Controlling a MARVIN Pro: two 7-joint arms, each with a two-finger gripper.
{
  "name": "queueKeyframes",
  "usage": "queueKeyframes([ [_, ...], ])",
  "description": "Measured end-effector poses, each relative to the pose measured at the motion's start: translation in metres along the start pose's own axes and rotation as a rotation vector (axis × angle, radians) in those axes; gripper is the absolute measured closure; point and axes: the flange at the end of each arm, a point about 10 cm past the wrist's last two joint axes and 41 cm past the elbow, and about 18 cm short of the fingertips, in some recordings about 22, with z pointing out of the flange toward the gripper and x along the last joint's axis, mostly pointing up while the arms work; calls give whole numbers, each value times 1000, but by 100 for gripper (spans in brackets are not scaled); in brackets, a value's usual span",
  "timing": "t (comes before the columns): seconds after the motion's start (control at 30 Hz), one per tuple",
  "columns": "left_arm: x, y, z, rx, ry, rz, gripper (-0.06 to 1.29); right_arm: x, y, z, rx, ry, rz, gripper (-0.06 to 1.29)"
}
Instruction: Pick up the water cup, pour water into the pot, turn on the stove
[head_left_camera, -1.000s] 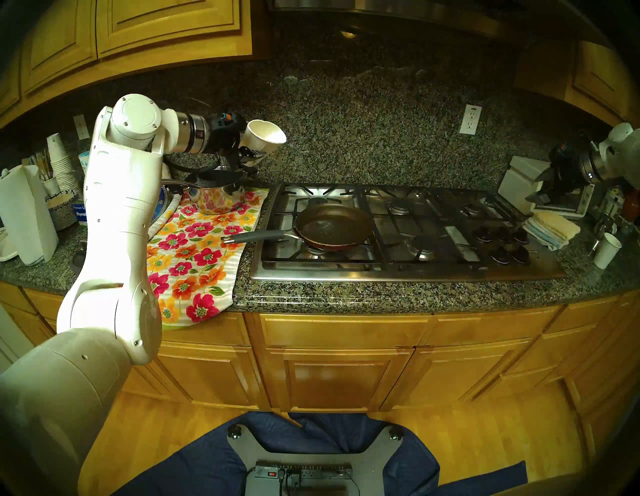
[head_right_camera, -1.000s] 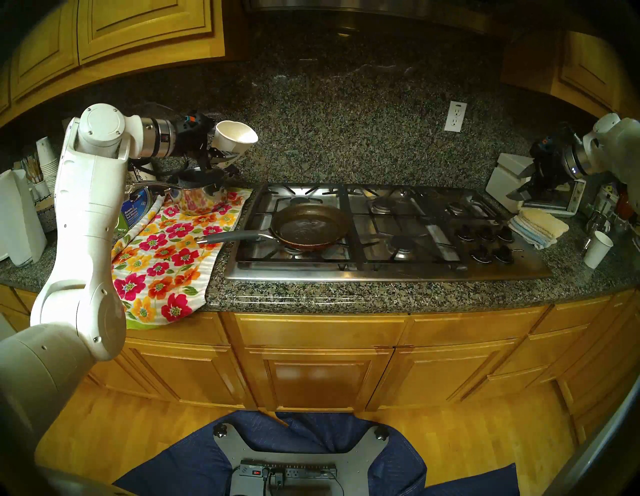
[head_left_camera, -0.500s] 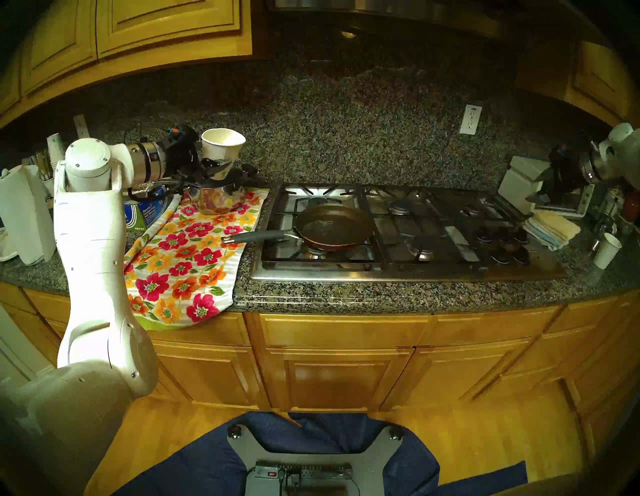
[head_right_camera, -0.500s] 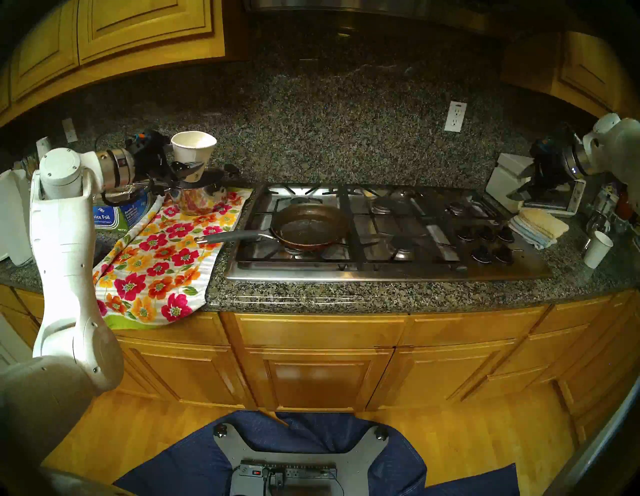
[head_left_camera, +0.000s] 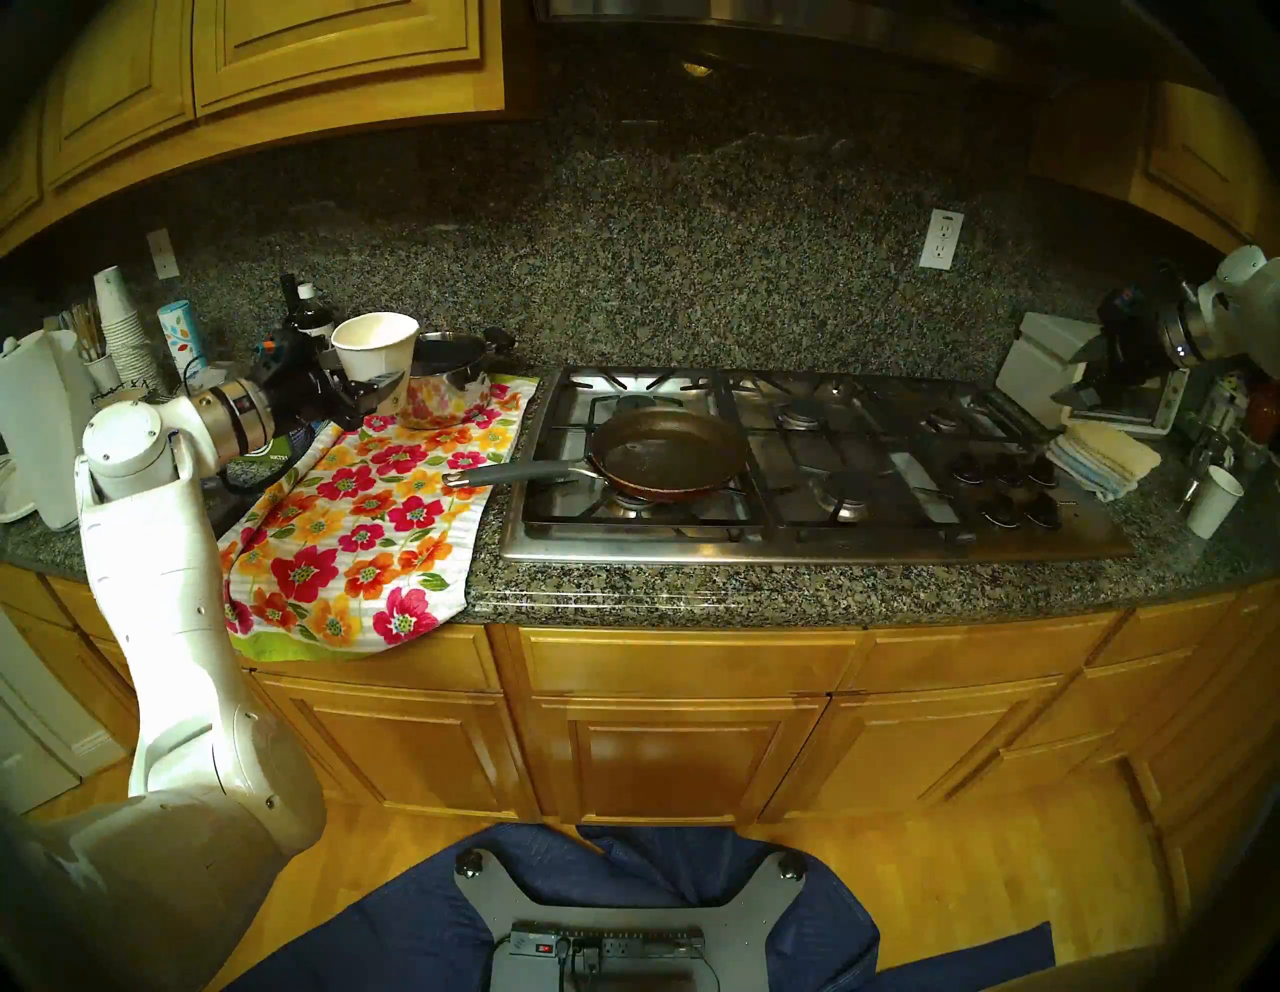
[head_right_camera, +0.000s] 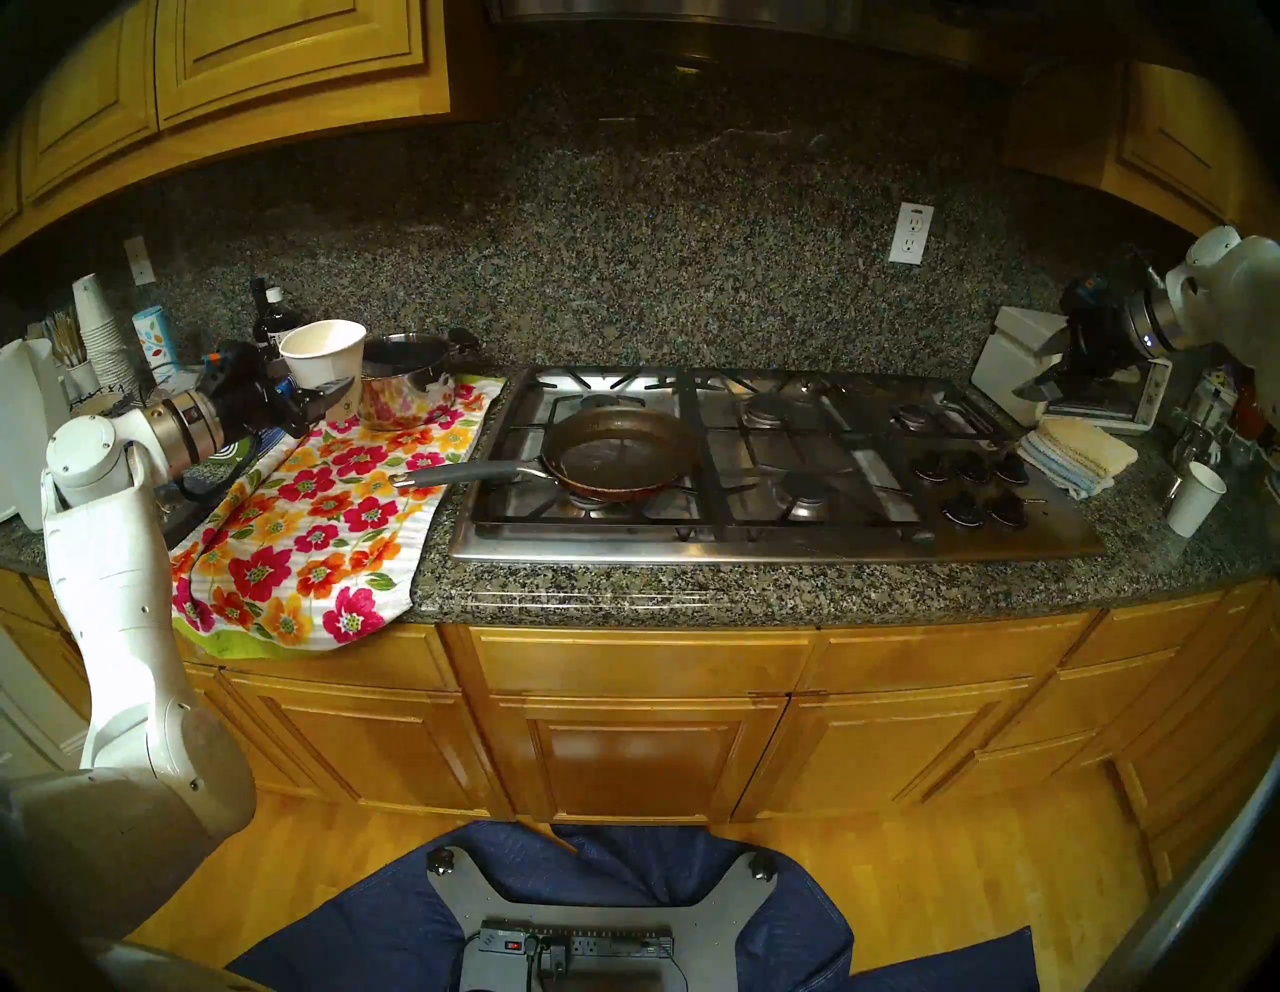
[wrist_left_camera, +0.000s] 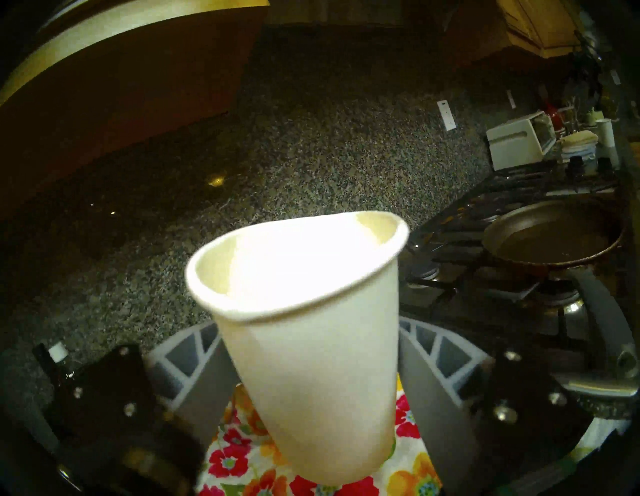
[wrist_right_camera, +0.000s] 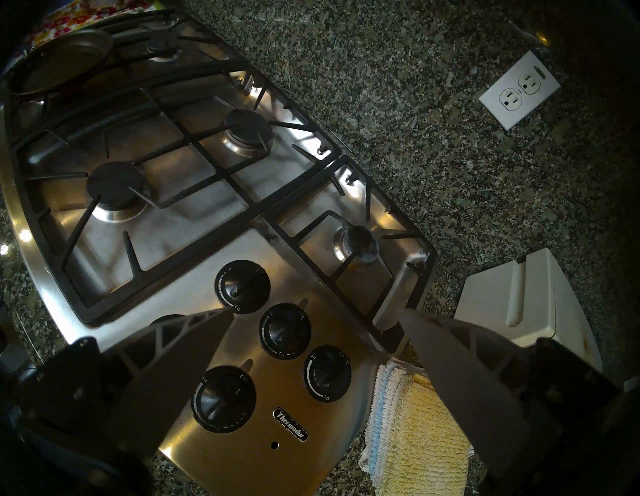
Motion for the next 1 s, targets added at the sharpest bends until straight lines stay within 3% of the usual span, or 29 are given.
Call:
queueKeyframes([
  [0.23, -27, 3, -7, -11, 42, -46, 39, 0, 0, 0, 0, 0, 0, -1],
  [0.53, -37, 6, -16, -25, 67, -47, 39, 0, 0, 0, 0, 0, 0, -1],
  [1.0, -65, 22, -35, -55, 24, -79, 35, 0, 0, 0, 0, 0, 0, -1],
])
